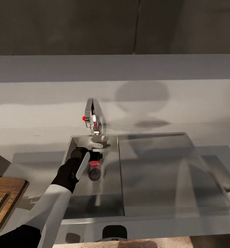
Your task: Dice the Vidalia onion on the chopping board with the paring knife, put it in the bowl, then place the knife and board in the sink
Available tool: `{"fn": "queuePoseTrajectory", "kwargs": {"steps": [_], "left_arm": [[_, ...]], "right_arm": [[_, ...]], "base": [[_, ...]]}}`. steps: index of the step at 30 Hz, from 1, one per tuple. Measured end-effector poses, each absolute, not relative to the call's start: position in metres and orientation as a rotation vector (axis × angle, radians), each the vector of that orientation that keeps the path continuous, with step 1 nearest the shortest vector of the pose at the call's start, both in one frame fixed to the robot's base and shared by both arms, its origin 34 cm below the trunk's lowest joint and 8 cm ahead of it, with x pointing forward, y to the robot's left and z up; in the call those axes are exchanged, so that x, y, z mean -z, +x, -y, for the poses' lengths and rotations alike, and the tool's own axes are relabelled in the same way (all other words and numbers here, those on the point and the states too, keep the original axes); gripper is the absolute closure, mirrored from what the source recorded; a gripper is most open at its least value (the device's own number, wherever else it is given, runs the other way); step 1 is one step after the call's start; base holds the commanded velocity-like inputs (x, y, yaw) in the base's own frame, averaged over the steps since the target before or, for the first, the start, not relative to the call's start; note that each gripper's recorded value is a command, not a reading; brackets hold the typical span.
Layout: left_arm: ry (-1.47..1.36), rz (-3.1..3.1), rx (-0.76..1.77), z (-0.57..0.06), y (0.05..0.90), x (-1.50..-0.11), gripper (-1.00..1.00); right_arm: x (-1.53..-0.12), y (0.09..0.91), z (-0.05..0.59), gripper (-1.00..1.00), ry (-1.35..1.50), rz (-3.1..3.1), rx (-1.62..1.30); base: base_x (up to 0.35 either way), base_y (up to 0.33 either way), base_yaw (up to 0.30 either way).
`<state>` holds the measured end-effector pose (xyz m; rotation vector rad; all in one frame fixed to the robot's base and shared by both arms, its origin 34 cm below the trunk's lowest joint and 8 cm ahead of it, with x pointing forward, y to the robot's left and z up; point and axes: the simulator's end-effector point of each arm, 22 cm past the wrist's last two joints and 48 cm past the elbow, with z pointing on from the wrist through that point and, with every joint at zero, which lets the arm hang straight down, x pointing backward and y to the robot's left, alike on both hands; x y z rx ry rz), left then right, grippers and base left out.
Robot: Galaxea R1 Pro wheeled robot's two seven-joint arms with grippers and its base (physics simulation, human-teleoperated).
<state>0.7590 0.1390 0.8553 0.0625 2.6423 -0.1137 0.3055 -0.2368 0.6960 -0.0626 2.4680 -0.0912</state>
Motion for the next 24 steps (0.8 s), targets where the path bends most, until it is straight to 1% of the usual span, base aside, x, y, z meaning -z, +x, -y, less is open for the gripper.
{"fn": "queuePoseTrajectory", "kwargs": {"steps": [24], "left_arm": [[0.062,-2.694,0.107,-0.143,0.75,-0.825,-1.0]], "right_arm": [[-0.689,0.294,0.237,-1.0,-0.065,-2.506,0.091]], "base": [[0.0,0.0,0.0]]}}
